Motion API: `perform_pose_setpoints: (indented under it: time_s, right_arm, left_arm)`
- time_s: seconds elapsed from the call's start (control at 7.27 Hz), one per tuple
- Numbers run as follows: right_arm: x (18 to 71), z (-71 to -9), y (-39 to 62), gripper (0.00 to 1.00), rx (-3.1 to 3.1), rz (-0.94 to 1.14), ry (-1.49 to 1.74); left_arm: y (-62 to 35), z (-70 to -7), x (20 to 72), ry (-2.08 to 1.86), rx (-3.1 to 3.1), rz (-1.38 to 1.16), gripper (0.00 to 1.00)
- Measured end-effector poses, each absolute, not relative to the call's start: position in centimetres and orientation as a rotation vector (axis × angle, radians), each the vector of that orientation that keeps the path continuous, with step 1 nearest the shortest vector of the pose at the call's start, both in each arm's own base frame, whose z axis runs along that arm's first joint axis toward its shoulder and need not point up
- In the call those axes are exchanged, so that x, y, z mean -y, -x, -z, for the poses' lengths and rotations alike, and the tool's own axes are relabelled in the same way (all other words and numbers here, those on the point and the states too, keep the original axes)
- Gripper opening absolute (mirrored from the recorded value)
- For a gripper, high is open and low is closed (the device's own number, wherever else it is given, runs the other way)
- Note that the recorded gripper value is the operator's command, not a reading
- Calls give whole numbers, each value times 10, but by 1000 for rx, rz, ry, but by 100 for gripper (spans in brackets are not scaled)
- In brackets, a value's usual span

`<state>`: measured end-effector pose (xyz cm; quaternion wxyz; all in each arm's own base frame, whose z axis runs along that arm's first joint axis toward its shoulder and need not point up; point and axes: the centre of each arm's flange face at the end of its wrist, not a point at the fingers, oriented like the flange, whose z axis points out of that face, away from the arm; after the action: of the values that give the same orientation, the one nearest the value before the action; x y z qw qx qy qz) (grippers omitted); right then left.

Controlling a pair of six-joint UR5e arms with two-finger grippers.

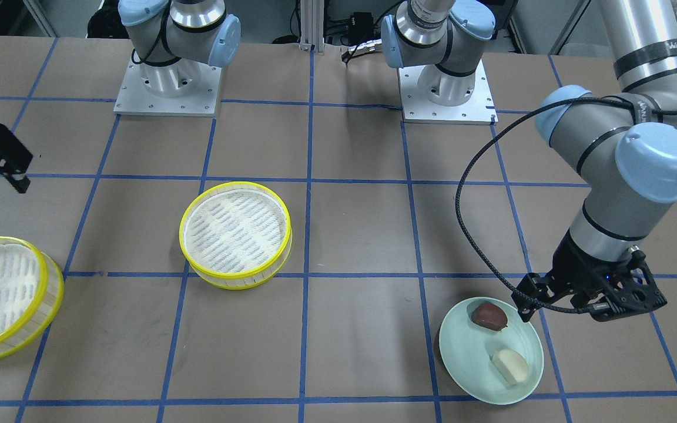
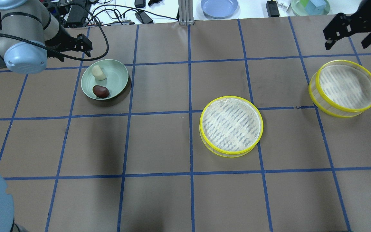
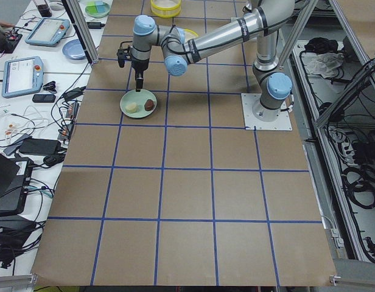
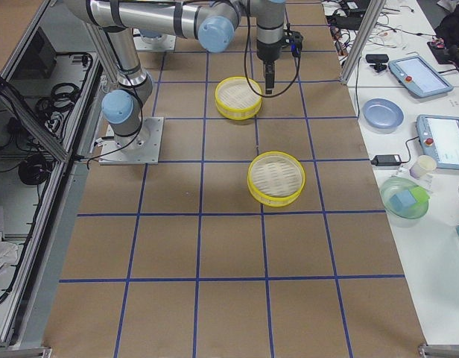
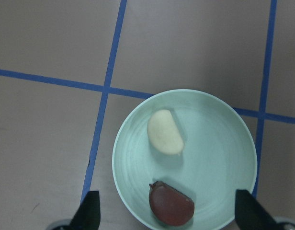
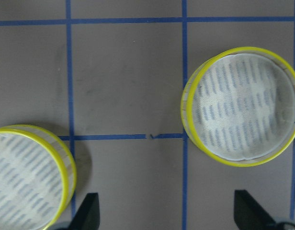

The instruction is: Stack buns with steamer

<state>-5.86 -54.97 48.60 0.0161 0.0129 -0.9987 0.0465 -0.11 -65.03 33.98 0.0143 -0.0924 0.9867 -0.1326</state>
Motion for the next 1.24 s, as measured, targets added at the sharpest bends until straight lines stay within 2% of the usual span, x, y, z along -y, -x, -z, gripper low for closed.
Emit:
perform_pose_setpoints:
  time_s: [0.41, 0.55, 0.69, 0.83, 0.96, 1.1, 1.24]
  right_arm:
    - [585, -412, 178, 99, 3049, -143, -268]
    - [598, -369, 212, 89, 3053, -116, -294]
    - [606, -329, 238, 88, 3069, -78, -289]
    - [609, -295, 260, 81, 3084, -43, -265]
    - [609, -271, 280, 80, 3090, -23, -236]
    - [605, -256, 298, 78, 3092, -16, -213]
    - [600, -245, 315, 63, 3101, -9, -197]
  left_arm:
    - [-6, -269, 683, 386, -3065, 426, 97]
    - [-7, -245, 692, 396, -3068, 425, 97]
    - [-9, -226, 702, 400, -3071, 428, 96]
    - [-10, -211, 710, 399, -3076, 420, 54]
    - [-11, -200, 714, 402, -3080, 406, 23]
    - [-11, -192, 715, 405, -3082, 390, 0]
    - [-11, -186, 715, 416, -3088, 372, 0]
